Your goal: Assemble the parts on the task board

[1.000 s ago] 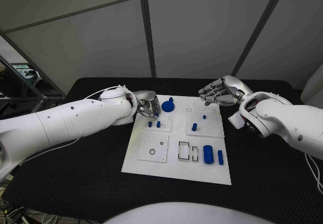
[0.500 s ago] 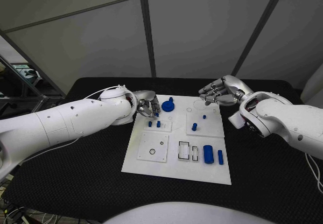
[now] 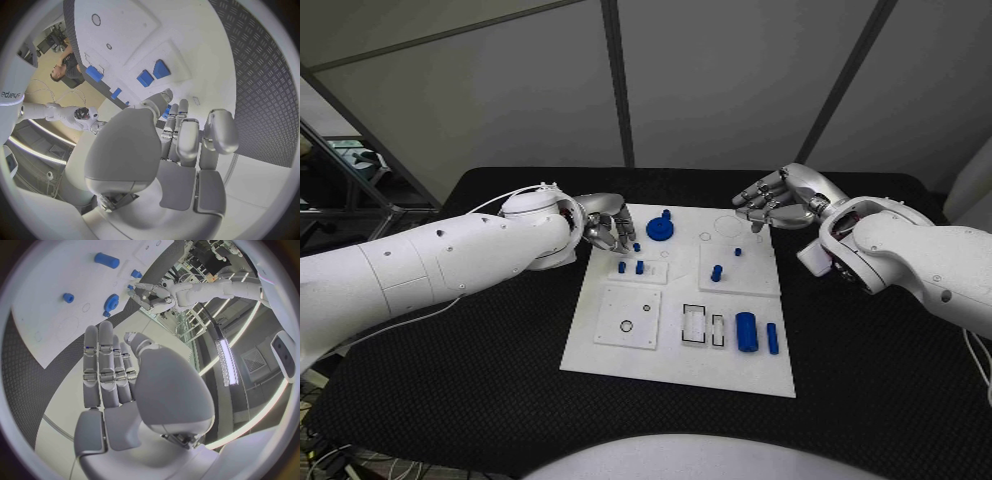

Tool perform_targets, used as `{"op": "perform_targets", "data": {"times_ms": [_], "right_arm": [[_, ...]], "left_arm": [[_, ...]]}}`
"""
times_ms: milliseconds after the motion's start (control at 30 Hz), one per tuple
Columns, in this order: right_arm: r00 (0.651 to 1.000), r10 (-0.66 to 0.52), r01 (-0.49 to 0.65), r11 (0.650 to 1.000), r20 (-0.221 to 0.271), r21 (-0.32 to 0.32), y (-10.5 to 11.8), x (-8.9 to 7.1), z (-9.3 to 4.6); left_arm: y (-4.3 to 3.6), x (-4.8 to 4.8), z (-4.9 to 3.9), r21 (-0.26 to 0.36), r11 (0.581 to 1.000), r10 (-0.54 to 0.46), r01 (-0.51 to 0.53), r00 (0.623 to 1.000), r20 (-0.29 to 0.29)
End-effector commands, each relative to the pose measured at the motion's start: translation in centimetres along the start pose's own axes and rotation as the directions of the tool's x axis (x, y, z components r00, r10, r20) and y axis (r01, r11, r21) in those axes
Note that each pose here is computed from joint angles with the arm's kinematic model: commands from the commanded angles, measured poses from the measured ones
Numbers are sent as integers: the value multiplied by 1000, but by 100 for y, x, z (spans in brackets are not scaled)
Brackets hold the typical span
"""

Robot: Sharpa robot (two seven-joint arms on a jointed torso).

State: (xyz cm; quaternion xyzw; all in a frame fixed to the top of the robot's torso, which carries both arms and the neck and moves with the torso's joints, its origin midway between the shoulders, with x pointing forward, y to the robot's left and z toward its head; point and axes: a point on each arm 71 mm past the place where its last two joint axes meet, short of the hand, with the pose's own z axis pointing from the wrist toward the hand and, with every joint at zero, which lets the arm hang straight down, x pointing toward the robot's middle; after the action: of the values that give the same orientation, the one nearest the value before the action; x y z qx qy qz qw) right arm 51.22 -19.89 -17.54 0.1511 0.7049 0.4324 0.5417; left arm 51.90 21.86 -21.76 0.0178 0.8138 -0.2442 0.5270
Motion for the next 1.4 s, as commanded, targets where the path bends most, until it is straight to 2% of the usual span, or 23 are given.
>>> {"op": "perform_targets", "data": {"times_ms": [33, 133, 200, 267, 333, 433, 500, 567, 667, 800, 1100, 1400], "right_arm": [[989, -144, 144, 990, -35, -8, -26, -15, -8], [955, -291, 291, 957, -52, -8, -51, -24, -24], [935, -350, 350, 937, -56, -9, -51, -21, -27], [906, -420, 420, 907, -56, -11, -47, -12, -30], [870, -490, 490, 872, -54, -12, -45, 3, -37], [822, -566, 567, 824, -53, -9, -53, 39, -51], [800, -597, 598, 801, -56, -6, -59, 69, -56], [779, -624, 625, 781, -62, -5, -64, 106, -59], [757, -649, 651, 759, -70, -6, -67, 156, -59], [739, -670, 671, 741, -76, -7, -76, 223, -49], [729, -676, 678, 735, -104, -23, -90, 366, -17], [726, -675, 678, 735, -131, -30, -102, 449, 10]], "left_arm": [[19, -91, -44, 14, 999, -46, 45, 997, 55], [98, -191, -123, 25, 992, -129, 127, 986, 105], [130, -222, -155, 31, 985, -171, 168, 978, 123], [168, -262, -199, 47, 972, -235, 231, 960, 150], [195, -309, -250, 86, 945, -326, 315, 927, 183], [205, -383, -327, 181, 869, -493, 461, 840, 228], [208, -425, -373, 244, 797, -601, 552, 761, 242], [213, -462, -418, 305, 703, -710, 642, 660, 247], [210, -490, -466, 367, 593, -805, 717, 544, 238], [164, -483, -506, 414, 503, -863, 759, 462, 203], [78, -432, -513, 432, 440, -896, 787, 415, 157], [60, -419, -509, 431, 428, -902, 794, 406, 148]]}}
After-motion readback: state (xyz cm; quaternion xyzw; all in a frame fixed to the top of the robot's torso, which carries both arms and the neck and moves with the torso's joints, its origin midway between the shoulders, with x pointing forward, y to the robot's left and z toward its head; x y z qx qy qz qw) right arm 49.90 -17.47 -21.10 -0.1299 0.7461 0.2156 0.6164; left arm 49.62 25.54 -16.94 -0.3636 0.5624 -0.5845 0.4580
